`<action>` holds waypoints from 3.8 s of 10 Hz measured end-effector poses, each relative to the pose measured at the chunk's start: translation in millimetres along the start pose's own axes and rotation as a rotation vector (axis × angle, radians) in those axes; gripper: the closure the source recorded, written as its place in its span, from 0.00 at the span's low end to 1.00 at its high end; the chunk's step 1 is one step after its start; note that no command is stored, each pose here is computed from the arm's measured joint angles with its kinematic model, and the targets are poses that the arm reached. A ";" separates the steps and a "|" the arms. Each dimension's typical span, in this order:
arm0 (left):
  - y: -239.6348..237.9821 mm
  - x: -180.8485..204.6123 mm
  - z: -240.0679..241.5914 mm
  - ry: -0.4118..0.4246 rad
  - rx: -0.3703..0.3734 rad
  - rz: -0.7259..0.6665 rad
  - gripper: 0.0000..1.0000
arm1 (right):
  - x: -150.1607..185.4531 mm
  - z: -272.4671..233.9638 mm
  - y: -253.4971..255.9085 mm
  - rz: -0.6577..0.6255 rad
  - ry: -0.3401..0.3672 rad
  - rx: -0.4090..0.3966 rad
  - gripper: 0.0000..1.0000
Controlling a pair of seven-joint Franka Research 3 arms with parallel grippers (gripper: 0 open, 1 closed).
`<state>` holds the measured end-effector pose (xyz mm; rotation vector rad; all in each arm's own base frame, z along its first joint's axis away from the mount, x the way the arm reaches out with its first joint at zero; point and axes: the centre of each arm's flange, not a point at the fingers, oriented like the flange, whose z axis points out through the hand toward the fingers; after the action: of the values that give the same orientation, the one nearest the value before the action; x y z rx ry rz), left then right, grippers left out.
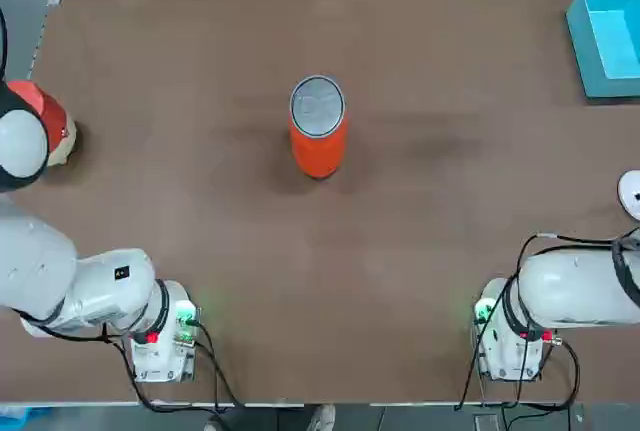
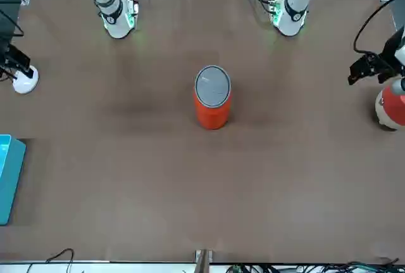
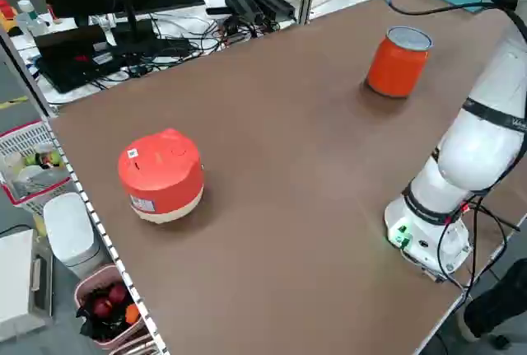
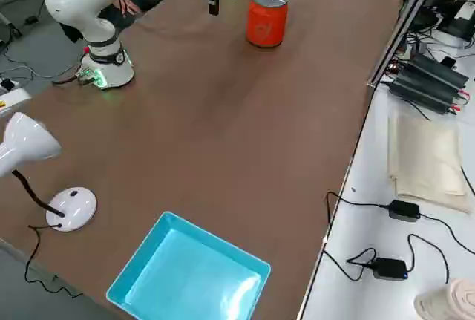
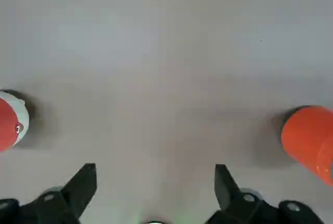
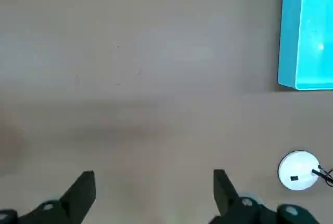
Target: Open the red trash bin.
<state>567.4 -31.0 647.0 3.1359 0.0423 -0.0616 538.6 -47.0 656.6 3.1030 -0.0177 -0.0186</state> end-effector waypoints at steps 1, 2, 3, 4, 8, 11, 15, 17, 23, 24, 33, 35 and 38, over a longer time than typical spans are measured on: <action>0.0 1.6 -0.6 0.012 -0.001 0.002 0.00 | 0.0 0.0 0.0 0.000 0.000 0.000 0.00; 1.0 2.9 -1.9 0.025 -0.003 0.004 0.00 | 0.0 0.1 0.0 0.000 -0.001 0.000 0.00; 2.3 3.3 -0.9 0.024 -0.003 0.007 0.00 | 0.0 0.3 0.0 0.000 -0.001 0.000 0.00; 5.5 4.3 2.9 0.017 -0.003 0.013 0.00 | 0.0 0.3 -0.1 0.000 -0.001 0.000 0.00; 46.6 8.5 20.0 -0.027 -0.106 -0.028 0.04 | 0.1 0.4 -1.5 -0.003 -0.001 0.001 0.00; 106.4 -4.9 40.7 -0.089 -0.111 -0.015 0.52 | 1.1 0.5 -22.7 0.033 -0.002 0.039 0.12; 208.5 -36.3 80.1 -0.118 -0.095 -0.017 0.94 | -7.4 4.0 -148.2 0.149 -0.023 0.067 0.77; 268.9 -60.8 114.6 -0.101 -0.083 -0.079 0.99 | -16.0 11.1 -214.6 0.205 -0.013 0.125 0.93; 343.5 -108.1 222.0 -0.083 -0.088 -0.113 0.99 | -65.1 91.0 -414.5 0.375 0.025 0.201 0.99; 341.4 -111.7 237.2 -0.089 -0.072 -0.111 0.99 | -72.3 106.1 -439.4 0.392 0.027 0.211 0.99; 350.5 -123.7 269.2 -0.040 -0.116 -0.139 0.99 | -123.1 201.5 -548.2 0.360 -0.011 0.172 0.99; 350.0 -123.5 269.4 -0.040 -0.115 -0.139 0.99 | -122.2 204.7 -550.6 0.360 -0.006 0.179 0.99; 350.0 -123.5 269.5 -0.040 -0.115 -0.139 0.99 | -119.7 218.4 -557.0 0.359 0.001 0.187 0.99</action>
<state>442.9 -385.6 384.1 3.0108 0.2547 -0.1183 422.6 502.5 418.3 3.2306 -0.6080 -0.0043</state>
